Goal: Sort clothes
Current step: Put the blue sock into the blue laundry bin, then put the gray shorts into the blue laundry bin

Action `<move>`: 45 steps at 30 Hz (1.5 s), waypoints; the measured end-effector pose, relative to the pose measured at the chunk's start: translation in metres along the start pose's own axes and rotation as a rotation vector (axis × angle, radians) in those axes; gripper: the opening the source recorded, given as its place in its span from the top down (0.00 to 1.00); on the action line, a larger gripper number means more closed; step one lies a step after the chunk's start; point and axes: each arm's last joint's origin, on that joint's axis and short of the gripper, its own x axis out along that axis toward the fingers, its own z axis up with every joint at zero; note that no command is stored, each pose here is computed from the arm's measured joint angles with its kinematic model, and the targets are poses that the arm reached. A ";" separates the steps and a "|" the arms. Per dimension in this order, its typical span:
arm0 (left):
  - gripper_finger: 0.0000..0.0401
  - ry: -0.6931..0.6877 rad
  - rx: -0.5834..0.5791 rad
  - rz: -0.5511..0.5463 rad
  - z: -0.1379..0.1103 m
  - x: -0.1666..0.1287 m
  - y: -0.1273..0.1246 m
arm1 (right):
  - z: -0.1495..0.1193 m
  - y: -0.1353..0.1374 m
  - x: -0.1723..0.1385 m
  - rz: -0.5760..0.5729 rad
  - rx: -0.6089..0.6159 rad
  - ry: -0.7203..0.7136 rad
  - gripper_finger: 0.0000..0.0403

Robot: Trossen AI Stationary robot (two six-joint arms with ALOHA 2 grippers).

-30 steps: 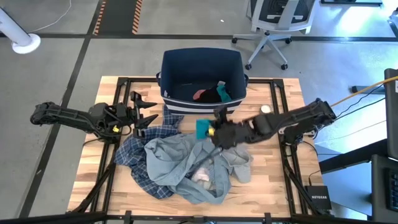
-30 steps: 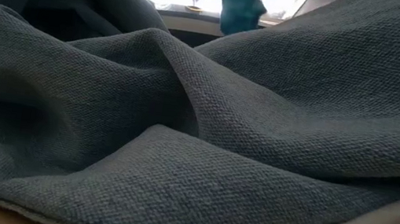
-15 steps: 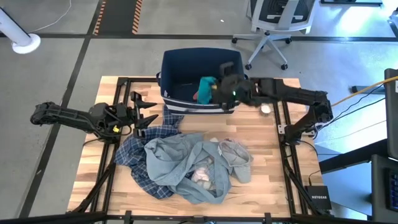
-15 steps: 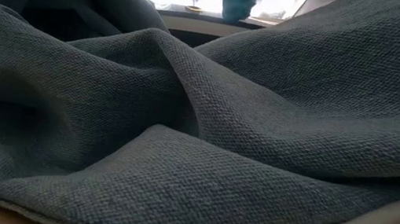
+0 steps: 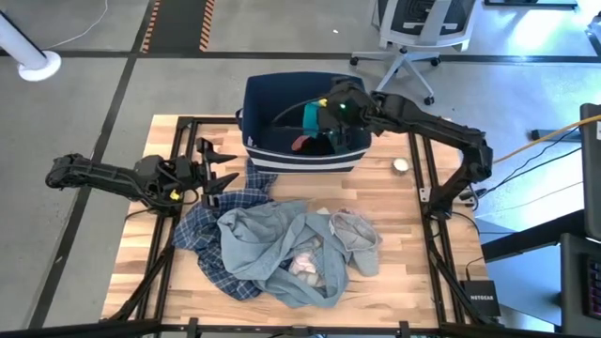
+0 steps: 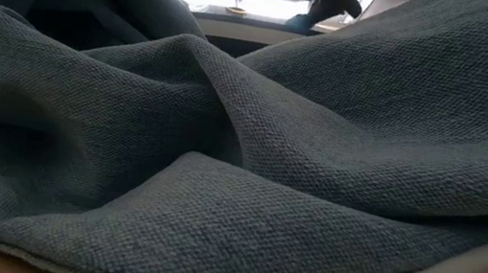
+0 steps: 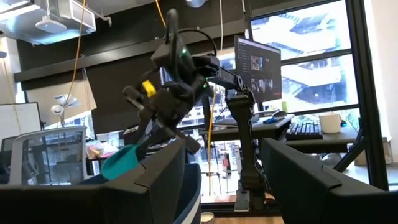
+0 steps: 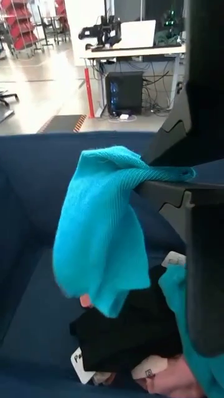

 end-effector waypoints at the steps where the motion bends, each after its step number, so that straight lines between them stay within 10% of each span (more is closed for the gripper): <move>1: 0.48 -0.002 -0.001 0.001 0.000 0.000 0.000 | -0.001 0.001 0.002 0.009 -0.004 0.010 0.89; 13: 0.48 -0.003 -0.002 0.003 0.000 0.000 0.000 | 0.004 0.004 0.011 0.051 -0.025 0.023 0.59; 24: 0.48 -0.004 0.001 0.003 0.000 0.000 0.000 | 0.021 -0.010 -0.062 0.091 -0.025 -0.071 0.49; 45: 0.48 -0.004 -0.009 0.002 0.000 0.000 0.000 | 0.067 0.131 -0.147 0.356 -0.319 -0.172 0.49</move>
